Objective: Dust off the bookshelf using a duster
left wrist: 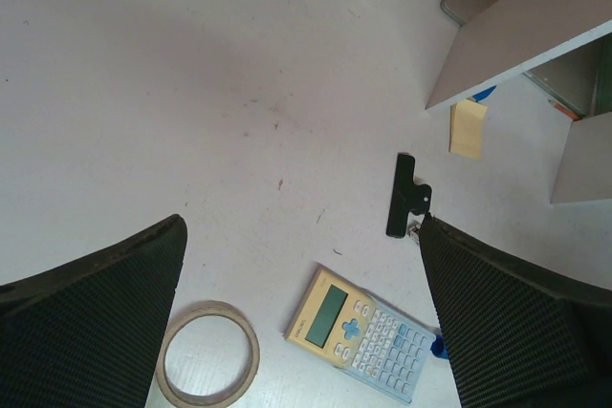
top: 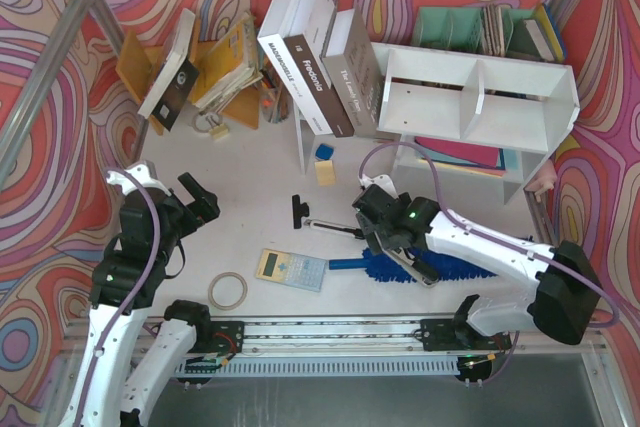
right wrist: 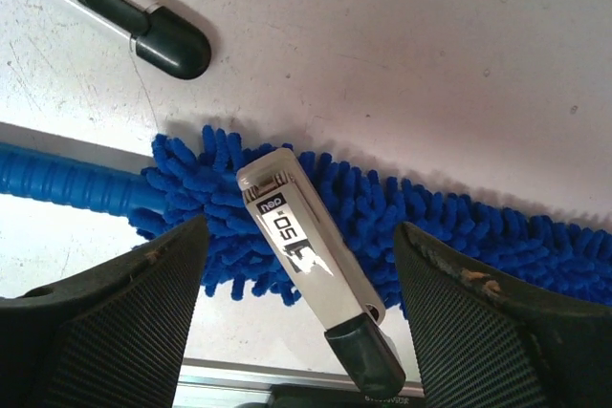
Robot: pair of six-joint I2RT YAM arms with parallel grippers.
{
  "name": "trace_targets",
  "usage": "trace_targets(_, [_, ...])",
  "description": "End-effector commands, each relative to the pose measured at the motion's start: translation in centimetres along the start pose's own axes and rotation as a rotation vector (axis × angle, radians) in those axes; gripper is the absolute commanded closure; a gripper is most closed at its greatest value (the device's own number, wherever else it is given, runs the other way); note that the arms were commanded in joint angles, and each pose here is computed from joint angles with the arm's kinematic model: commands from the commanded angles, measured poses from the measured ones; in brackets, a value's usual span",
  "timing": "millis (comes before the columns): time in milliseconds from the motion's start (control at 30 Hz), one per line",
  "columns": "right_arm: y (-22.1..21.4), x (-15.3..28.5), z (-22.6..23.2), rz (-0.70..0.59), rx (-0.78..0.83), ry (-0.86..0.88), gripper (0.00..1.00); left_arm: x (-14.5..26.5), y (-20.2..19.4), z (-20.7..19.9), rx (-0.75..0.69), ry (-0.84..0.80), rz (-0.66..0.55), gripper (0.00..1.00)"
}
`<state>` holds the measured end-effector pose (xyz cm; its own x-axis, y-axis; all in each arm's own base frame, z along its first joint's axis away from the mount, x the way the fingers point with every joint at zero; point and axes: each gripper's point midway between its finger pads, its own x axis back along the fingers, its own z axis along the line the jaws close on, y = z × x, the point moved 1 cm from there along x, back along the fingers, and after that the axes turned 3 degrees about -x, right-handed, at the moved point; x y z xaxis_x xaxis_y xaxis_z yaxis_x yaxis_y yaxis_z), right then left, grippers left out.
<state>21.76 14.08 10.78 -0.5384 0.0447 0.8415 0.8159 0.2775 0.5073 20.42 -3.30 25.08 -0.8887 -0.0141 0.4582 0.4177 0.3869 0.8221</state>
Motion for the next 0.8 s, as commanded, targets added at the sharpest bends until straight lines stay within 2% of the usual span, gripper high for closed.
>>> trace_targets(0, [-0.9, -1.1, 0.8, 0.052, 0.04, 0.031, 0.29, -0.3, -0.1, 0.2, -0.002, 0.004, -0.006, 0.02])
trace_targets(533, [-1.7, -2.5, 1.2, 0.131, 0.06, 0.024, 0.31, -0.3, 0.0, 0.2, -0.005, 0.005, -0.007, 0.02])
trace_targets(767, [-2.0, -3.0, 0.9, 0.157, 0.059, 0.006, 0.37, -0.3, -0.1, 0.2, -0.005, 0.007, -0.006, 0.01])
